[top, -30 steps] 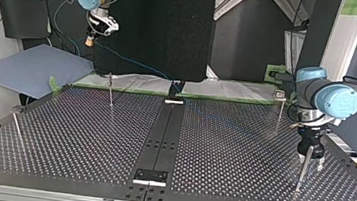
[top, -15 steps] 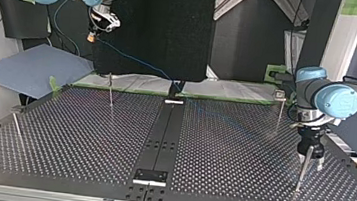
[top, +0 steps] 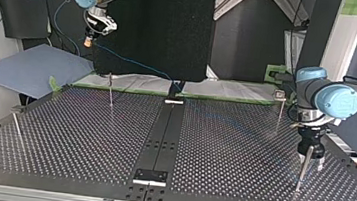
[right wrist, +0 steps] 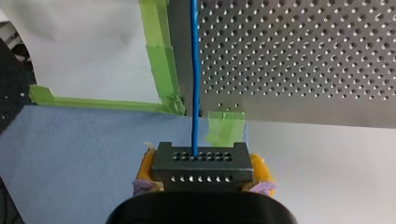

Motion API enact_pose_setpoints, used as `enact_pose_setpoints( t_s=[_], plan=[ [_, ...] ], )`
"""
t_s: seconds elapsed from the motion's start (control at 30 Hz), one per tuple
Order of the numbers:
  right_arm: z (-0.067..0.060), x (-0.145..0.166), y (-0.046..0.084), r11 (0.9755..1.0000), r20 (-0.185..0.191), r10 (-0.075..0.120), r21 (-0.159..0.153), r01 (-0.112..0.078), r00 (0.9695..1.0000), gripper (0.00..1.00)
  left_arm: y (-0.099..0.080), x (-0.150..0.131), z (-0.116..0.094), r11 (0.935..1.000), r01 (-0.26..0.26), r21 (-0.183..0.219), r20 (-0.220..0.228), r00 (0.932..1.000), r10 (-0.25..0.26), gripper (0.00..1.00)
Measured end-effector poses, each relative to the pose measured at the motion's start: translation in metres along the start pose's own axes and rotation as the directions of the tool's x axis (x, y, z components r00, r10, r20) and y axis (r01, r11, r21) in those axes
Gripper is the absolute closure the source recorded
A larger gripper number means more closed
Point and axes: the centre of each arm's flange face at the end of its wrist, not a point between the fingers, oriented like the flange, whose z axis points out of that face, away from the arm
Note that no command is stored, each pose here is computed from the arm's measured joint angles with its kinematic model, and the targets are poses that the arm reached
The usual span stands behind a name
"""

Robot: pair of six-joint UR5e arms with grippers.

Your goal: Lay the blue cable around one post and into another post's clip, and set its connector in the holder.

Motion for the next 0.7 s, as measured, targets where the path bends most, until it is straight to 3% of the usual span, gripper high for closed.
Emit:
enact_pose_setpoints(
  t_s=[0.13, 0.23, 0.43, 0.57, 0.7],
  plan=[
    [0.004, 0.017, 0.001, 0.9996, -0.021, 0.027, 0.009, -0.027, 0.9994, 1.0, 0.0, 0.0, 0.0, 1.0, 0.0, 0.0, 0.0, 1.0, 0.0, 0.0],
    [0.01, 0.033, 0.004, 0.9986, -0.056, 0.052, 0.008, -0.052, 0.997, 1.0, 0.0, 0.0, 0.0, 1.0, -0.001, 0.0, -0.001, 1.0, 0.001, 0.0],
    [0.025, 0.066, 0.009, 0.9949, -0.126, 0.1, 0.027, -0.097, 0.987, 1.0, -0.001, 0.0, 0.0, 1.0, -0.004, 0.001, -0.002, 1.0, 0.004, 0.0],
    [0.036, 0.091, 0.008, 0.993, -0.162, 0.113, 0.055, -0.105, 0.9804, 1.0, -0.001, 0.001, -0.001, 1.0, -0.004, 0.001, -0.003, 1.0, 0.004, 0.0],
    [0.042, 0.117, 0.003, 0.9906, -0.194, 0.114, 0.097, -0.097, 0.9744, 1.0, -0.001, 0.001, -0.001, 1.0, -0.006, 0.002, -0.003, 1.0, 0.006, 0.0]
  ],
)
